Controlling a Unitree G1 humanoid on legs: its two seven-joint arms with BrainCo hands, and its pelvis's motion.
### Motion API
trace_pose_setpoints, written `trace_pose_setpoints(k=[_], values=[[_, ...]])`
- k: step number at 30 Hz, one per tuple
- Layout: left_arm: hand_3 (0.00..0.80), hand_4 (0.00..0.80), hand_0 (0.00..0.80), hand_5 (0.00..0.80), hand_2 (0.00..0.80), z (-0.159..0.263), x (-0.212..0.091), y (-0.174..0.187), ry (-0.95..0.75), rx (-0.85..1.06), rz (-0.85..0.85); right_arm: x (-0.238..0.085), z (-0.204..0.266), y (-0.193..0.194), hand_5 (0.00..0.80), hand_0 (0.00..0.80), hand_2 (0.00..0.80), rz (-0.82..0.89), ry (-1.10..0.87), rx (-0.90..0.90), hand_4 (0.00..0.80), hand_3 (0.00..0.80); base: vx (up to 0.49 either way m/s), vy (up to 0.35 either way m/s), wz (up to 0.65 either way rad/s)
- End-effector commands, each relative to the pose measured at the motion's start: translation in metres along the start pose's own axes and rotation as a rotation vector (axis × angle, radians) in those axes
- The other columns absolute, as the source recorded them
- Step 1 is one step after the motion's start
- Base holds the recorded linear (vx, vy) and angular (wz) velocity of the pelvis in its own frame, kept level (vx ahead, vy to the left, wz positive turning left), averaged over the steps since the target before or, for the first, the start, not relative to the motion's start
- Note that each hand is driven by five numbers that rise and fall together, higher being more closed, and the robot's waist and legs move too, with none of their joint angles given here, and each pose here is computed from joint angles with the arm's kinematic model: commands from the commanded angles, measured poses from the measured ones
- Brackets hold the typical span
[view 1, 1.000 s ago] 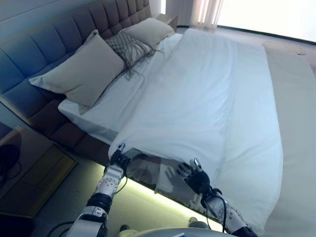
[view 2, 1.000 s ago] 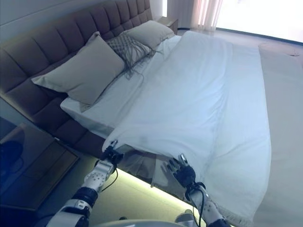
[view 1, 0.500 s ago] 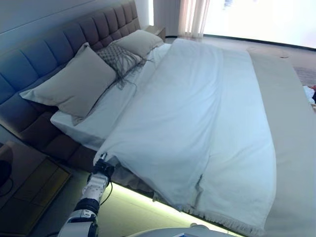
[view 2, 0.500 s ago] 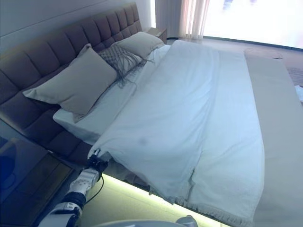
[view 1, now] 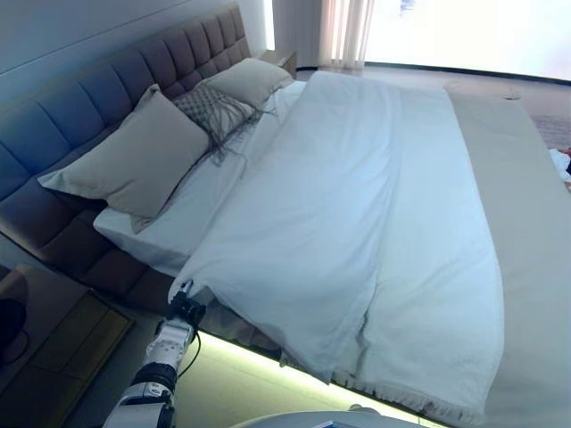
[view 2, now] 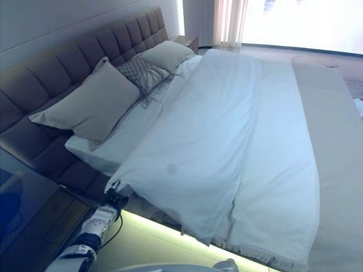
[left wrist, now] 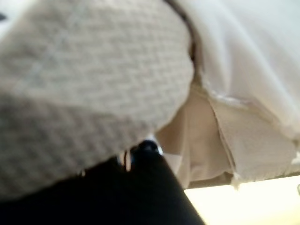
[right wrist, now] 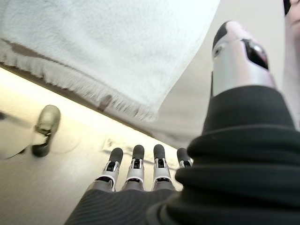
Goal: Make the bed neatly
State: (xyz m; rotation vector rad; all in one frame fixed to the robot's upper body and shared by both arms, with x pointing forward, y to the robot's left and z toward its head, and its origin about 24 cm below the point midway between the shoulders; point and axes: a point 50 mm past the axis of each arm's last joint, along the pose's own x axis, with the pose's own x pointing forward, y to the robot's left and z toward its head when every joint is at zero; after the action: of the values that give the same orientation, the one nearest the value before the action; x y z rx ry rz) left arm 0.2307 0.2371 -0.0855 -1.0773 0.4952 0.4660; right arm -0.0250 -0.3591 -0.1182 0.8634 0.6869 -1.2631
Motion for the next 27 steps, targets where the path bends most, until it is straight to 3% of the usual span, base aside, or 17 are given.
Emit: trace_pose_setpoints(k=[1,8,13,17,22,27], values=[[0.800,0.800,0.800,0.800,0.800,0.078,-0.020,0.012,-0.252,0.113,-0.070,0.003,0.027,0.022,0.000,0.000,0.000,0.089,-0.138,0.093,0.000,0.000,-0.027,0.091,0.01],[0.800,0.800,0.800,0.800,0.800,0.078,-0.028,0.030,-0.204,0.142,-0.051,0.004,0.037,0.043,0.000,0.000,0.000,0.215,-0.138,0.123,0.000,0.000,0.016,0.071,-0.02],[0.800,0.800,0.800,0.800,0.800,0.089,-0.034,0.036,-0.263,0.094,-0.019,0.007,0.001,0.067,0.000,0.000,0.000,0.332,-0.048,0.112,0.000,0.000,-0.124,0.024,-0.37],[0.800,0.800,0.800,0.800,0.800,0.079,-0.029,0.026,-0.287,0.034,-0.065,0.005,-0.024,0.076,0.000,0.000,0.000,0.369,-0.036,0.106,0.000,0.000,-0.126,-0.180,-0.30],[0.800,0.800,0.800,0.800,0.800,0.065,-0.018,0.009,-0.276,0.009,-0.093,0.003,-0.016,0.117,0.000,0.000,0.000,0.466,-0.077,0.129,0.000,0.000,-0.174,-0.035,0.02],[0.800,0.800,0.800,0.800,0.800,0.059,-0.029,0.047,-0.248,0.013,0.024,0.001,-0.016,0.126,0.000,0.000,0.000,0.536,-0.052,0.090,0.000,0.000,0.098,0.172,-0.16]])
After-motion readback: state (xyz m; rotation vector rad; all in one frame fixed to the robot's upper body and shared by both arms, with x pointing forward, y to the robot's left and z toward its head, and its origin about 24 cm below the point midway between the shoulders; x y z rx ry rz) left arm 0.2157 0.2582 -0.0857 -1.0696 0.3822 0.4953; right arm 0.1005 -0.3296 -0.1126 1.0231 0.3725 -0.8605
